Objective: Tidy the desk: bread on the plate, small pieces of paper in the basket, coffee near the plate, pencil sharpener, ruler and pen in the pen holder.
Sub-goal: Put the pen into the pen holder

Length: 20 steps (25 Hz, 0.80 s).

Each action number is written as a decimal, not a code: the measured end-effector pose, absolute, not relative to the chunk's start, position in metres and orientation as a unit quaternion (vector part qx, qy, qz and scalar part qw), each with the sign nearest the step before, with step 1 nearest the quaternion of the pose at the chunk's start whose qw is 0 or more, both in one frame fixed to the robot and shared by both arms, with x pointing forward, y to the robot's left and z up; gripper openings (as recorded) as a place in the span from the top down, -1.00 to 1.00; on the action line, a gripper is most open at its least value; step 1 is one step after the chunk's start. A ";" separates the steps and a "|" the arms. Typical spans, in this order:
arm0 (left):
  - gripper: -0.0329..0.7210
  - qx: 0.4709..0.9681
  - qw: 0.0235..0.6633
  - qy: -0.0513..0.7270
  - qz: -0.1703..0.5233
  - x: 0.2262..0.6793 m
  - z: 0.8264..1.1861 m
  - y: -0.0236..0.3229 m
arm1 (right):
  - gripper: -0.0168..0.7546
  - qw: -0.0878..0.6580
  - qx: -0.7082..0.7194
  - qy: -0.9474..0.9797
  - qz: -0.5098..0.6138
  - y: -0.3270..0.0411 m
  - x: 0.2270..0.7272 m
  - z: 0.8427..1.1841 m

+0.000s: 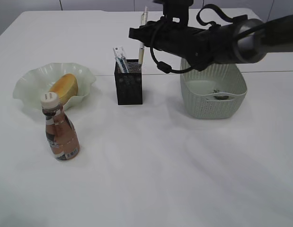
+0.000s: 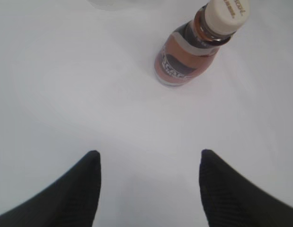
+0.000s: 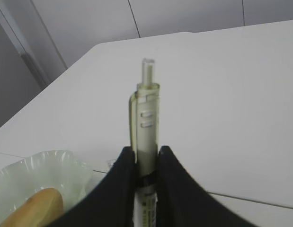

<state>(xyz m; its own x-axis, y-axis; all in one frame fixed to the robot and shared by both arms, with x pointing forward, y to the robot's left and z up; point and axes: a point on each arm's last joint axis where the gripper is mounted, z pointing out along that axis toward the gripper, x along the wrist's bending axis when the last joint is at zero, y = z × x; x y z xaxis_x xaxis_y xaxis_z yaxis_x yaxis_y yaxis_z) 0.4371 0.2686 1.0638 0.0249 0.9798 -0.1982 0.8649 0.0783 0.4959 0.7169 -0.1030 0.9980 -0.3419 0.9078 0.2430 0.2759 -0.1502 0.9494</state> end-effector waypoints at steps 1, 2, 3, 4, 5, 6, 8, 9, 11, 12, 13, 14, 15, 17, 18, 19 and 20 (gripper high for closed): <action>-0.36 0.670 0.253 0.689 0.113 0.437 1.064 0.269 | 0.72 0.278 0.500 0.590 0.569 -0.103 0.717 0.997; -0.36 0.670 0.253 0.689 0.113 0.437 1.064 0.269 | 0.72 0.279 0.498 0.590 0.571 -0.102 0.717 0.997; -0.36 0.670 0.253 0.689 0.113 0.437 1.064 0.269 | 0.72 0.279 0.496 0.588 0.574 -0.102 0.718 0.996; -0.36 0.670 0.253 0.689 0.113 0.437 1.064 0.269 | 0.72 0.279 0.495 0.586 0.577 -0.102 0.718 0.996; -0.36 0.670 0.253 0.689 0.113 0.437 1.064 0.269 | 0.72 0.280 0.493 0.583 0.582 -0.102 0.718 0.997; -0.36 0.670 0.253 0.689 0.113 0.437 1.064 0.269 | 0.72 0.280 0.492 0.581 0.585 -0.101 0.719 0.997; -0.36 0.670 0.253 0.689 0.113 0.437 1.064 0.269 | 0.72 0.280 0.490 0.576 0.591 -0.100 0.721 0.999; -0.36 0.670 0.253 0.689 0.113 0.437 1.064 0.269 | 0.72 0.280 0.490 0.575 0.593 -0.100 0.722 0.998; -0.36 0.670 0.253 0.689 0.113 0.437 1.064 0.269 | 0.72 0.279 0.490 0.573 0.595 -0.099 0.724 0.995; -0.36 0.670 0.253 0.689 0.113 0.437 1.064 0.269 | 0.72 0.278 0.491 0.575 0.593 -0.099 0.724 0.992; -0.36 0.670 0.253 0.689 0.113 0.437 1.064 0.269 | 0.72 0.278 0.492 0.576 0.591 -0.098 0.725 0.990; -0.36 0.670 0.253 0.689 0.113 0.437 1.064 0.269 | 0.72 0.277 0.492 0.577 0.591 -0.098 0.725 0.988; -0.36 0.670 0.252 0.689 0.111 0.437 1.064 0.269 | 0.72 0.276 0.493 0.577 0.589 -0.098 0.726 0.986; -0.36 0.671 0.249 0.690 0.109 0.436 1.063 0.269 | 0.72 0.276 0.492 0.577 0.591 -0.098 0.726 0.984; -0.36 0.671 0.248 0.690 0.108 0.436 1.063 0.269 | 0.72 0.277 0.491 0.576 0.592 -0.097 0.727 0.983; -0.36 0.672 0.247 0.690 0.107 0.436 1.063 0.269 | 0.72 0.277 0.490 0.577 0.592 -0.097 0.728 0.981; -0.36 0.672 0.245 0.690 0.105 0.435 1.063 0.269 | 0.72 0.277 0.489 0.577 0.593 -0.096 0.729 0.980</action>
